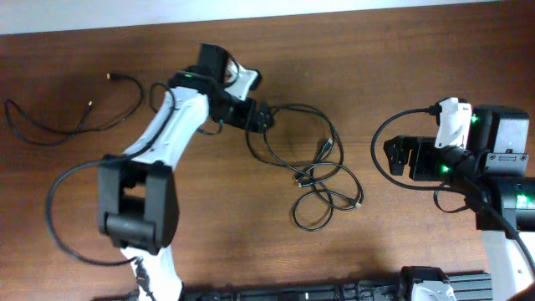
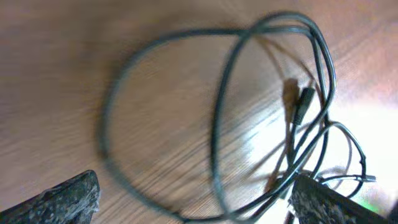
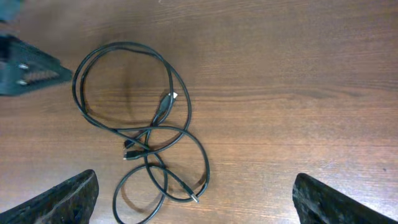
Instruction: Untangle cables
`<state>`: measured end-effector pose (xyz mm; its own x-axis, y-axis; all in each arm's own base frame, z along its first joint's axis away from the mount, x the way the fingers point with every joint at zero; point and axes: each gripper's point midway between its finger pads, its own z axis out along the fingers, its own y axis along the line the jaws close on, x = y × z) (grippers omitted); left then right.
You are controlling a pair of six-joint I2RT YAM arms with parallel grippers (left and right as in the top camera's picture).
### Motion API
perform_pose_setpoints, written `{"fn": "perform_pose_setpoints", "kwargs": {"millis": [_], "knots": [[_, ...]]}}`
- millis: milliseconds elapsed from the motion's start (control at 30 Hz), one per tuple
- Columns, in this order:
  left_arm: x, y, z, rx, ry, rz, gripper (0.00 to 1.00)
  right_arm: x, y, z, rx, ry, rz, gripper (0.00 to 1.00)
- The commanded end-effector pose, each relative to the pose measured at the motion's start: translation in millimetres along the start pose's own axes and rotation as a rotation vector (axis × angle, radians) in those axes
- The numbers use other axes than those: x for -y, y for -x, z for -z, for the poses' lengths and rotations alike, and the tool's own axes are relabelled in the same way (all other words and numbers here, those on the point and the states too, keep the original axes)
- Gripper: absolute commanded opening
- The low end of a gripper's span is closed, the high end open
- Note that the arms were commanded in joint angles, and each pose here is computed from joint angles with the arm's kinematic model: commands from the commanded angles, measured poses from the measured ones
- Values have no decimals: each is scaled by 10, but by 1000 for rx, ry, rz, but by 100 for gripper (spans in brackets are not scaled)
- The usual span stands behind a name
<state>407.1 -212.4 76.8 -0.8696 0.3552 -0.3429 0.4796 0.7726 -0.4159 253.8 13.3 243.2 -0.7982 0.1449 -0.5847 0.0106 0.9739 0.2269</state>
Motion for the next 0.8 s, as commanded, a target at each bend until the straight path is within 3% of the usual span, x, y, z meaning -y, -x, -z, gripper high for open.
{"fn": "perform_pose_setpoints", "kwargs": {"millis": [0, 33, 67, 133, 167, 367, 600, 700, 767], "knots": [[308, -127, -323, -61, -88, -60, 100, 18, 52, 72, 23, -19, -7, 99], [391, -151, -392, -74, -95, -78, 93, 18, 52, 72, 23, -19, -7, 99], [449, -162, -428, -80, -99, -92, 76, 18, 53, 72, 23, -19, -7, 99], [519, -151, -470, -77, -93, -117, 20, 18, 49, 72, 21, -19, -7, 99], [549, -139, -483, -72, -95, -128, 0, 18, 46, 72, 20, -19, -8, 99], [810, 216, -218, 22, -139, -186, 0, 22, -7, 71, -1, -21, -5, 99], [1920, 1105, 1307, 427, -313, -535, 0, 21, -33, 72, -12, -21, -8, 99], [2238, 1251, 1839, 560, -308, -632, 0, -63, -6, 72, -2, 28, -5, 99], [2508, 1265, 2250, 658, -310, -709, 0, -287, 100, 95, 39, 157, 10, 99]]}}
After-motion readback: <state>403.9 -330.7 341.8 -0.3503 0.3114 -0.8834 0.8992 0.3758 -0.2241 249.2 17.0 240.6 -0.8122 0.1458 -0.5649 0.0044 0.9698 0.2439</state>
